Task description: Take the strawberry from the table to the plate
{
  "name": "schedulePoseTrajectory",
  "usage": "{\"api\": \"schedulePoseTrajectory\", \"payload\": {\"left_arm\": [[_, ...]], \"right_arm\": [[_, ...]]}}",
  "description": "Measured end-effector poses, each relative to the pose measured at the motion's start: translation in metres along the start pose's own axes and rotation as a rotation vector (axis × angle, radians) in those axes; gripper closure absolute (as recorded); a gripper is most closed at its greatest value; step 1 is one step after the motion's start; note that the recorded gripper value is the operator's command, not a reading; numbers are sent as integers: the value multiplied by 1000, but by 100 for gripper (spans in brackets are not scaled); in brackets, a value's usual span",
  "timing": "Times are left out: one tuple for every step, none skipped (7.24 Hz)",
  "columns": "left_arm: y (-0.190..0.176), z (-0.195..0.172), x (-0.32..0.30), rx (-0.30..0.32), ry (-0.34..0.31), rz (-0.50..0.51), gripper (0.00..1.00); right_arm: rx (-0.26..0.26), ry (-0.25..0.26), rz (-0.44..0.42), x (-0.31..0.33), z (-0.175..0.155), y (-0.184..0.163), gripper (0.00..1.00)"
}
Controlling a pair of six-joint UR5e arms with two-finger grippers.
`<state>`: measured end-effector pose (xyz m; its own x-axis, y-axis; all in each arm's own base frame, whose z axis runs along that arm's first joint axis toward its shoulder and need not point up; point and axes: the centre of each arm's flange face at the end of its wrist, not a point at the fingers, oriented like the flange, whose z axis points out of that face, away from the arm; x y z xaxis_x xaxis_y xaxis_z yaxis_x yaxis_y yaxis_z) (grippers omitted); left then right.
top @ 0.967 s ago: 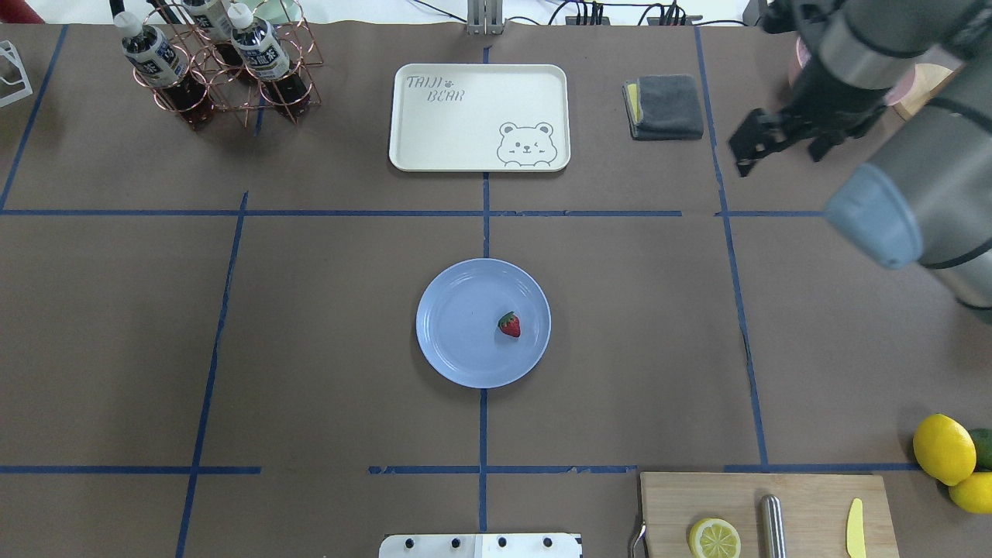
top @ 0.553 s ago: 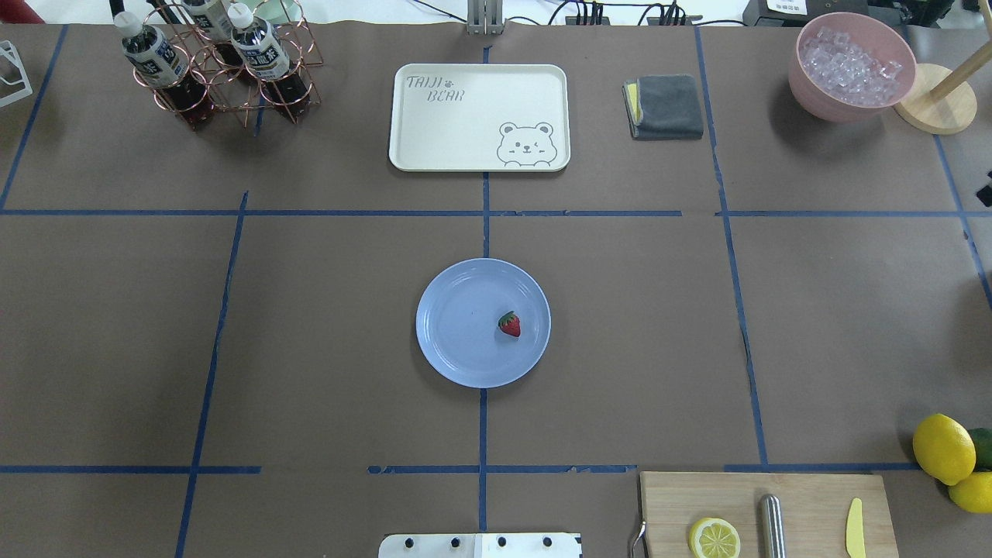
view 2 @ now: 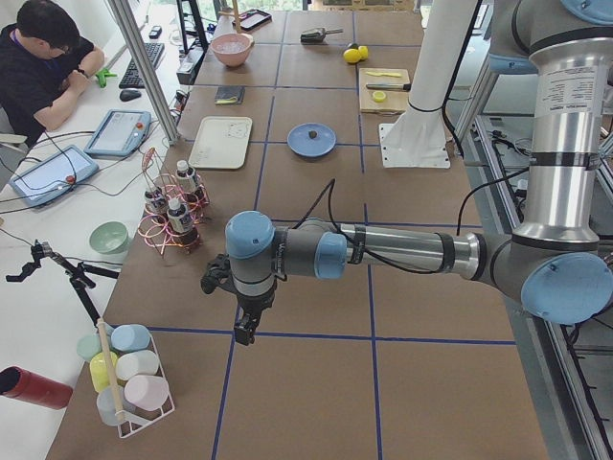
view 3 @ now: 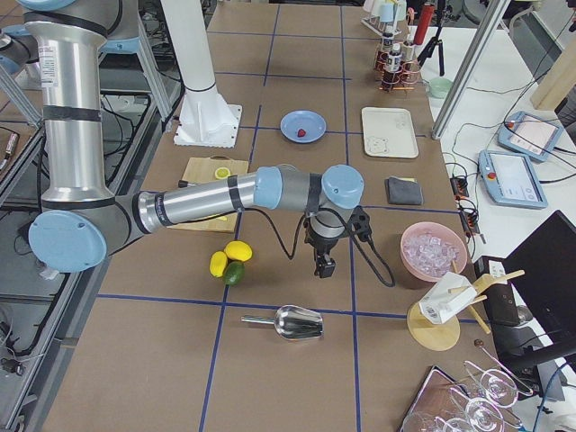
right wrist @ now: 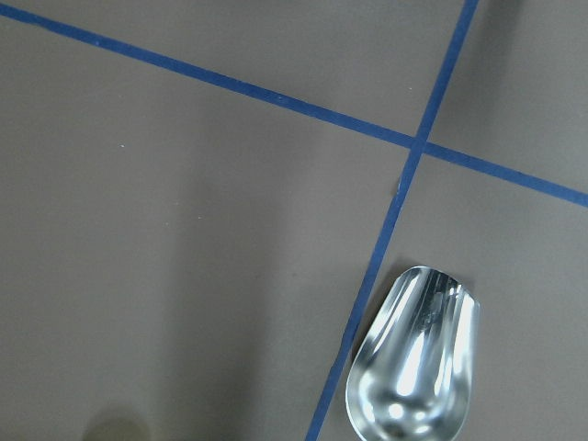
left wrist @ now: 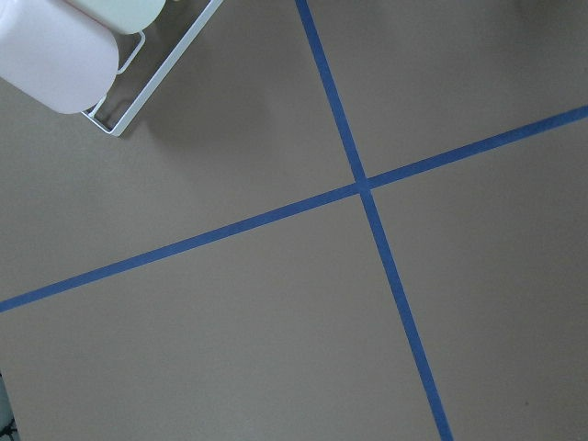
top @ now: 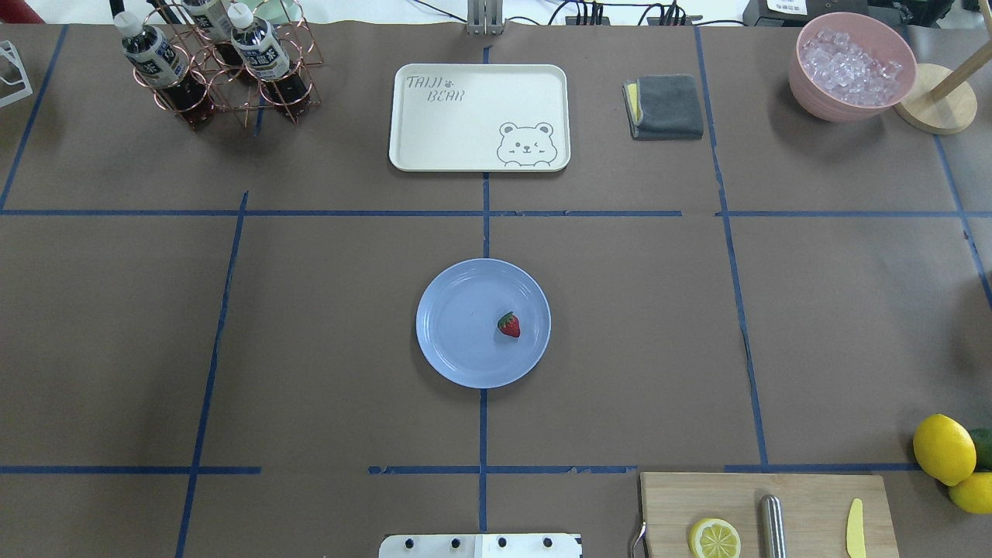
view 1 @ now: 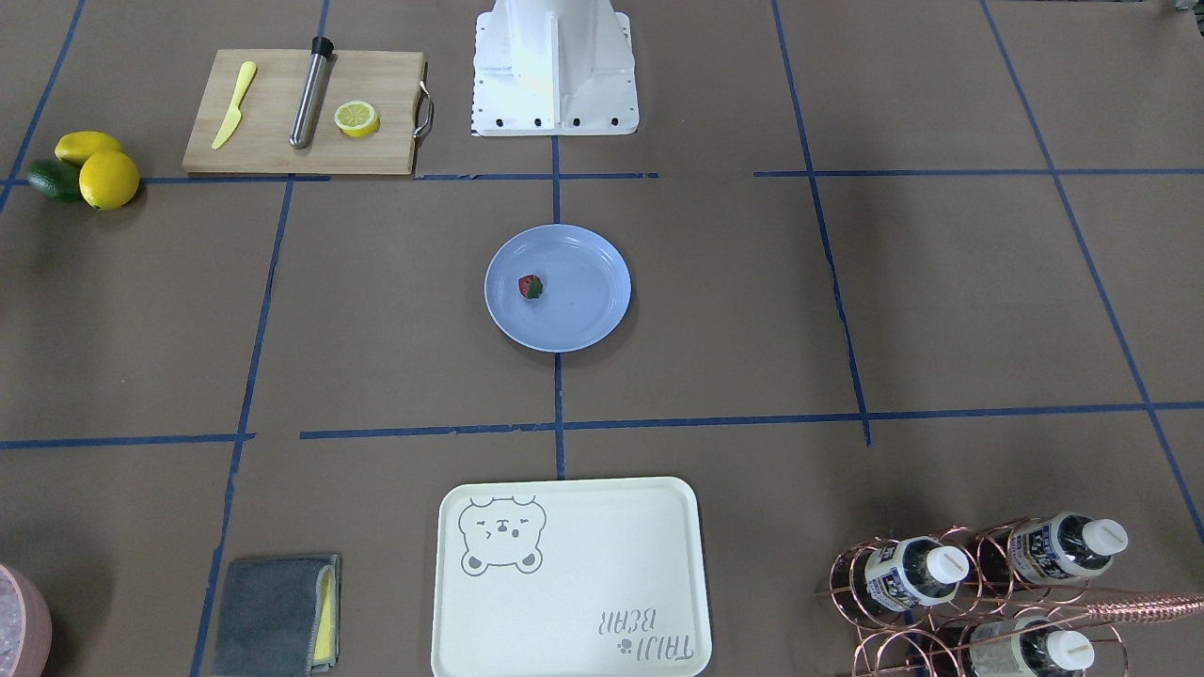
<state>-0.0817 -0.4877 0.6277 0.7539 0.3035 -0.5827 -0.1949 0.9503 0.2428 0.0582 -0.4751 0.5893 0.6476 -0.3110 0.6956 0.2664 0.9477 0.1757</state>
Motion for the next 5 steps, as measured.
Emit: {"api": "schedulePoseTrajectory", "payload": {"left_arm": [[3, 3, -2, -6, 2, -5, 0], [7, 8, -6, -16, 4, -14, 0], [10, 15, -11, -30, 8, -28, 0], [14, 22, -15, -42, 16, -42, 0], [15, 25, -16, -44, 32, -59, 0]], "right_arm": [[31, 12, -28, 9, 0, -8, 0], [56, 22, -55, 22, 8, -15, 0], [67, 26, -54, 45, 28, -16, 0], [86, 27, -25, 65, 46, -14, 0], [110, 24, 19, 73, 53, -15, 0]]}}
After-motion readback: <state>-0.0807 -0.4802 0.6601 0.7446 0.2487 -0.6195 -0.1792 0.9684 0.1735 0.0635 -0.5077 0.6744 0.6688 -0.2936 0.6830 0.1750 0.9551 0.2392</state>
